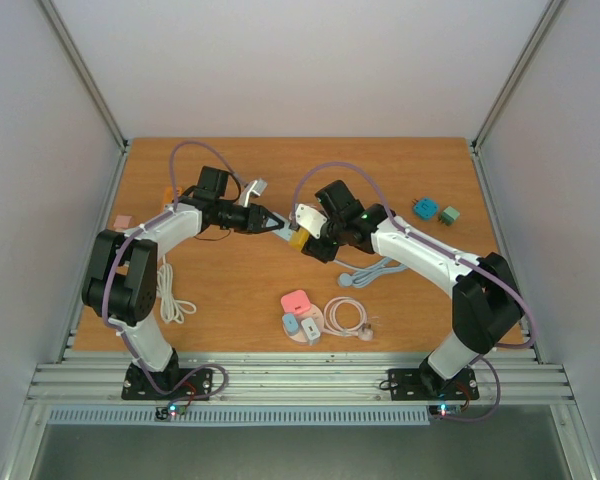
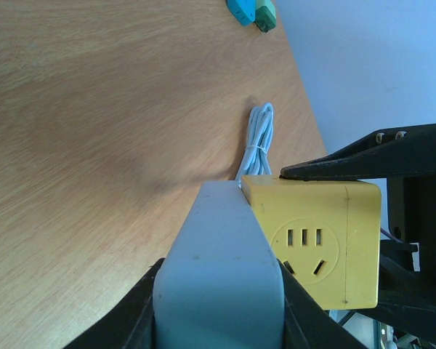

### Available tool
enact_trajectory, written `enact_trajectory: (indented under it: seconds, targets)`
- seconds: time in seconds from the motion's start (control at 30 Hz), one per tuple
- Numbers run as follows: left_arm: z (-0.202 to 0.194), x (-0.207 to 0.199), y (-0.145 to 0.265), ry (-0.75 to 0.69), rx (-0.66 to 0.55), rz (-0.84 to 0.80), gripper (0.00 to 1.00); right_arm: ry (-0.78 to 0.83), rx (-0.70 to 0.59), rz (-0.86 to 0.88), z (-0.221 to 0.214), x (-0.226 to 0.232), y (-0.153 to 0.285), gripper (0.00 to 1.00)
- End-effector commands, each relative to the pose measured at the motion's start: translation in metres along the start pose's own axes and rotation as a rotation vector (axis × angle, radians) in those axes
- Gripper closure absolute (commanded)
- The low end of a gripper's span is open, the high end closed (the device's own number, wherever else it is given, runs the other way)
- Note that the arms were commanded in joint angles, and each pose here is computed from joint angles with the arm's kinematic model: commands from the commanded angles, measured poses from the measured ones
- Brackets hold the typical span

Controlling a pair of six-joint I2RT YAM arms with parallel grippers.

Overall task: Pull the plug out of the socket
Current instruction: Remove the plug from the socket.

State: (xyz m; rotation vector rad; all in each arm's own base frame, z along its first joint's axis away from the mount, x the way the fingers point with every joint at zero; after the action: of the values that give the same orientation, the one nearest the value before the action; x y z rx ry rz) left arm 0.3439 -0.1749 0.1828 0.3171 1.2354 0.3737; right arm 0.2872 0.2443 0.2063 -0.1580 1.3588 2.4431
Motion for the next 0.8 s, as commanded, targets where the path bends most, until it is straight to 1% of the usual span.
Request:
enact_trajectory:
  seconds: [0.0, 0.07, 0.23, 0.3, 0.43, 0.53, 0.77]
  targets:
    - [0.004, -0.019, 0.002, -0.077, 0.002, -0.098, 1.00, 0.036, -0.023, 0.027, 0.003, 0.007, 0.000, 0.68]
    - [0.004, -0.019, 0.002, -0.072, 0.004, -0.095, 0.99, 0.054, -0.024, 0.022, 0.001, 0.008, 0.002, 0.72]
    - [0.005, -0.018, 0.002, -0.068, 0.002, -0.082, 0.99, 0.067, -0.019, -0.006, 0.001, 0.007, 0.003, 0.75]
    - [0.005, -0.017, 0.002, -0.064, -0.004, -0.061, 1.00, 0.045, -0.013, -0.025, 0.002, 0.004, 0.004, 0.78]
    - [0.005, -0.016, 0.002, -0.068, -0.007, -0.051, 1.00, 0.001, -0.031, -0.003, 0.007, 0.004, 0.008, 0.83]
    - [0.005, -0.017, 0.003, -0.073, -0.010, -0.050, 1.00, -0.011, -0.034, 0.000, 0.007, 0.005, 0.008, 0.85]
    - [0.005, -0.015, 0.003, -0.078, -0.017, -0.039, 1.00, -0.045, -0.027, -0.006, 0.009, 0.002, 0.011, 0.95]
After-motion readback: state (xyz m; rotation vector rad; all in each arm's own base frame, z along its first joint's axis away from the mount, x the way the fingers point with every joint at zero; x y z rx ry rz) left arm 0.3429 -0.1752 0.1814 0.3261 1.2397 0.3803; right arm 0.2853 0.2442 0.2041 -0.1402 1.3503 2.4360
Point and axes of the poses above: each gripper's point midway between its finger pads, its own y axis back along the fingers, its own x axis along the line the jaws close on, z = x × y, the point moved 8 cm from there along y, back along the fingers, and after that the axes turned 10 degrees about y, right-handed, at the moved point
